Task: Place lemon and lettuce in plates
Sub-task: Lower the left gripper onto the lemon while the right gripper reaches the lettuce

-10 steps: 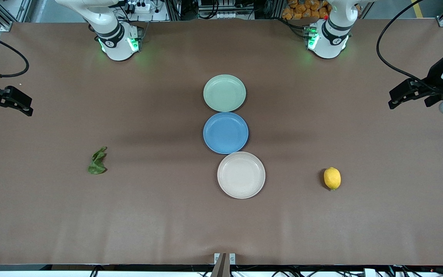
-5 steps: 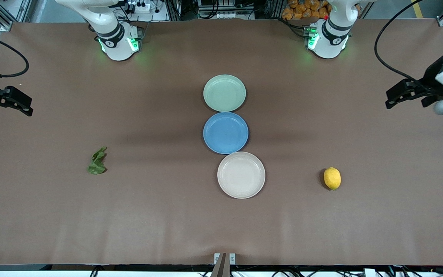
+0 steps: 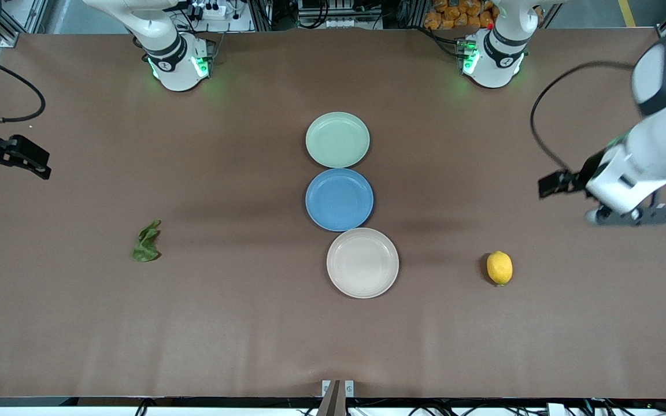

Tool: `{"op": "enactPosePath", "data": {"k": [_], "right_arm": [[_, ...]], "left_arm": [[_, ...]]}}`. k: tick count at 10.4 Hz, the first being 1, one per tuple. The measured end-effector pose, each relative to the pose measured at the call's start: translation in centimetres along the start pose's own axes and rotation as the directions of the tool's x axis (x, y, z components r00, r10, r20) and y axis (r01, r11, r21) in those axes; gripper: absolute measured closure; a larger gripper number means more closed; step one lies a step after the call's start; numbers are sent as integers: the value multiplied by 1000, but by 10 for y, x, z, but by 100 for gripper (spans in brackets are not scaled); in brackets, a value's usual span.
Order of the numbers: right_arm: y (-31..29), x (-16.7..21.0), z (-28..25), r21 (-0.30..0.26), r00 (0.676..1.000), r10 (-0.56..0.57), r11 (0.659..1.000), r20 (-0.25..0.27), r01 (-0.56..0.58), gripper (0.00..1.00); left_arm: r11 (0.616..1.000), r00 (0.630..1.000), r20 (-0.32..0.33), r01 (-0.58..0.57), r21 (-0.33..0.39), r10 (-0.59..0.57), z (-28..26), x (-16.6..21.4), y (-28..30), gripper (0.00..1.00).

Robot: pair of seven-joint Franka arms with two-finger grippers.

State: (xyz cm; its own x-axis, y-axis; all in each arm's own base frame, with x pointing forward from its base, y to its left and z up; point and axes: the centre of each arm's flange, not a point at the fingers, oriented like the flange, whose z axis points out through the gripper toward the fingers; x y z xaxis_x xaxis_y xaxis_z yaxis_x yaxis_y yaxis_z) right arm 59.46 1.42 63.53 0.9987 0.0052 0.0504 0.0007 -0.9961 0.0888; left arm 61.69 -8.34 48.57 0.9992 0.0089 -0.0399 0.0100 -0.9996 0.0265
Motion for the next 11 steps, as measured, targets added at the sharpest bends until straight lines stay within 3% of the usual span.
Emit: {"op": "enactPosePath", "data": {"k": [2, 5, 11], "right_arm": [[-3, 9, 30, 0, 1000, -5, 1000, -7, 5, 0], [-2, 16, 96, 1, 1000, -5, 1000, -12, 5, 0], [-13, 3, 220, 12, 1000, -26, 1000, 9, 26, 0]], "left_arm": [[1000, 1000, -18, -6, -14, 5, 66, 13, 2, 0], [996, 997, -19, -72, 52, 73, 143, 31, 8, 0], [998, 994, -85, -67, -1, 67, 256, 57, 1, 0]]}}
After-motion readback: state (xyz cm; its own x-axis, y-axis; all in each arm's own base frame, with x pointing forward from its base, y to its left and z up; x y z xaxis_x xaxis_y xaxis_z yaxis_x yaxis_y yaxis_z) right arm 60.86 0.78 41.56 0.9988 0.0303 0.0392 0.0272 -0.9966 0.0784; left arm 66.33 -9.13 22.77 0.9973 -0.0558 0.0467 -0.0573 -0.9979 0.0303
